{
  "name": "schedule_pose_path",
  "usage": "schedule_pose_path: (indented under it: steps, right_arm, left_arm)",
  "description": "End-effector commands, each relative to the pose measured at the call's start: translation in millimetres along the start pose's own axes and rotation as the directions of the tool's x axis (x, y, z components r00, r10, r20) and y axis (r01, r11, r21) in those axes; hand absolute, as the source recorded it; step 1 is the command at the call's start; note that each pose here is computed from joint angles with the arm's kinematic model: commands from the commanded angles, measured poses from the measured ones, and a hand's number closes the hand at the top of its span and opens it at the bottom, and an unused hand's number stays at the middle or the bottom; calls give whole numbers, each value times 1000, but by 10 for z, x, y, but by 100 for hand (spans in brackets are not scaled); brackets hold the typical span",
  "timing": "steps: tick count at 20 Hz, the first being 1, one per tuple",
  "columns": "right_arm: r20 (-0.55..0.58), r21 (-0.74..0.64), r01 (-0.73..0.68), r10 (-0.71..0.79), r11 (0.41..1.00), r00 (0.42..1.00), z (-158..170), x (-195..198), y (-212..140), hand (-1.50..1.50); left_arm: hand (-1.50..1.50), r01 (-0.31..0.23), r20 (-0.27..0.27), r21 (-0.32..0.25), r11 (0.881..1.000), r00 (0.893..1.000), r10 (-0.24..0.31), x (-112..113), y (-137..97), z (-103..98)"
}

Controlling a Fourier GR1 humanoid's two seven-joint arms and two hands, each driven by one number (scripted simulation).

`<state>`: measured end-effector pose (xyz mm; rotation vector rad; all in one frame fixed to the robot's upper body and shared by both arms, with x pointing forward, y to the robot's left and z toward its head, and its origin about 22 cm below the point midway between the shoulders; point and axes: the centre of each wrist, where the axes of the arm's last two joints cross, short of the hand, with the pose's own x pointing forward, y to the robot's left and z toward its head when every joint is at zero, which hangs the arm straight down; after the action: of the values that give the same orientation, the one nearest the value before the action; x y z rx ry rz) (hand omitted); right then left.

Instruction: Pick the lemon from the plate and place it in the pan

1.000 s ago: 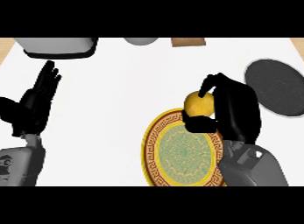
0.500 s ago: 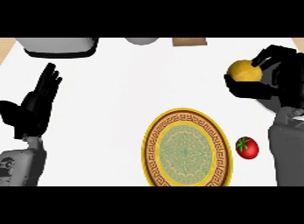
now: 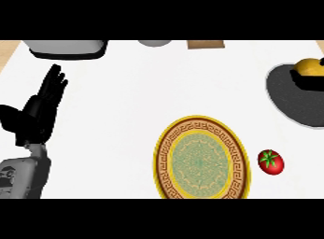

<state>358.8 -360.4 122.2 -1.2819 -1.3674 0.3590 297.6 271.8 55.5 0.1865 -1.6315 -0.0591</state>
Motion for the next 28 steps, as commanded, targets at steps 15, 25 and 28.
schedule_pose_path:
  steps: [15, 25, 28]
  right_arm:
    - [-223, 148, 143, -107, 979, 969, -252, -1162, 153, -150]
    - [-150, 155, 321, -299, 934, 942, -49, -1345, 335, -150]
    - [-113, 46, 417, -410, 908, 905, -125, -1319, 248, -150]
  left_arm:
    - [0, -8, 20, -51, 999, 1000, 9, 2, -57, -90]
    - [0, -6, 21, -39, 999, 1000, 7, -51, -32, -42]
    - [0, -10, 8, -31, 999, 1000, 11, 38, -218, -64]
